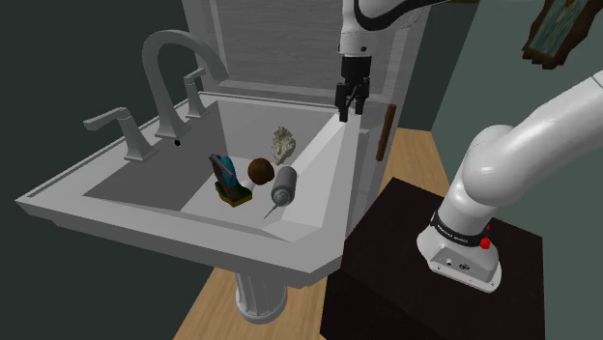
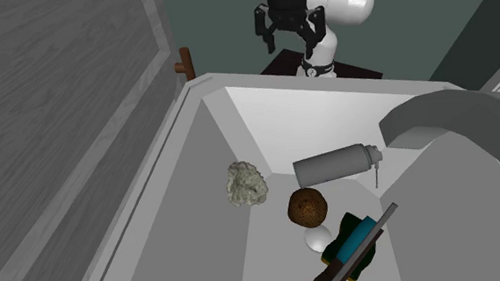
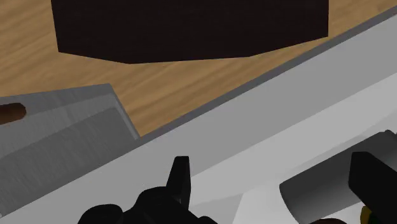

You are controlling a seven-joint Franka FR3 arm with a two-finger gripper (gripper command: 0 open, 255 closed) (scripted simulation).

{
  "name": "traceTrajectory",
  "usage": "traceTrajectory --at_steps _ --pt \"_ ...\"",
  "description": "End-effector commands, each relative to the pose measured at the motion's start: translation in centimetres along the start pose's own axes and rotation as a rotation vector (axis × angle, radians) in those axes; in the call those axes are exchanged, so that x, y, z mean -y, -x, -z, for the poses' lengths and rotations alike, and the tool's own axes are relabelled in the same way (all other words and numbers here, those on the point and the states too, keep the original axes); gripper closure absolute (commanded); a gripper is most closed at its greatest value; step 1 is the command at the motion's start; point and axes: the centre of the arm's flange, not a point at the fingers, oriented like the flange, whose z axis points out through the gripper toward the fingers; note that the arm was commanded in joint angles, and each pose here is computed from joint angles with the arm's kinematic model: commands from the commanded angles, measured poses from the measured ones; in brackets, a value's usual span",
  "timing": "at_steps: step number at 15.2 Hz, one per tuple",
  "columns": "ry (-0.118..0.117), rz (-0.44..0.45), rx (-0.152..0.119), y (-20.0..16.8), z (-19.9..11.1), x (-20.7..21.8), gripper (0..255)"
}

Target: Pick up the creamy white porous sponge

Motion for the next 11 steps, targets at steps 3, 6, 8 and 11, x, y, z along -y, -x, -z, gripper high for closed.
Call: traceTrajectory --at_steps 3,6,8,11 --pt "-0.002 0.012 -0.046 -4.3 -1.7 -0.2 0" --pt "-0.003 0.021 -0.078 -7.6 -2.8 -0.3 0" --pt "-0.004 0.027 -0.1 -9.8 -3.5 -0.4 0" --pt "-0.006 0.036 -0.132 -13.2 -4.4 -0.5 0"
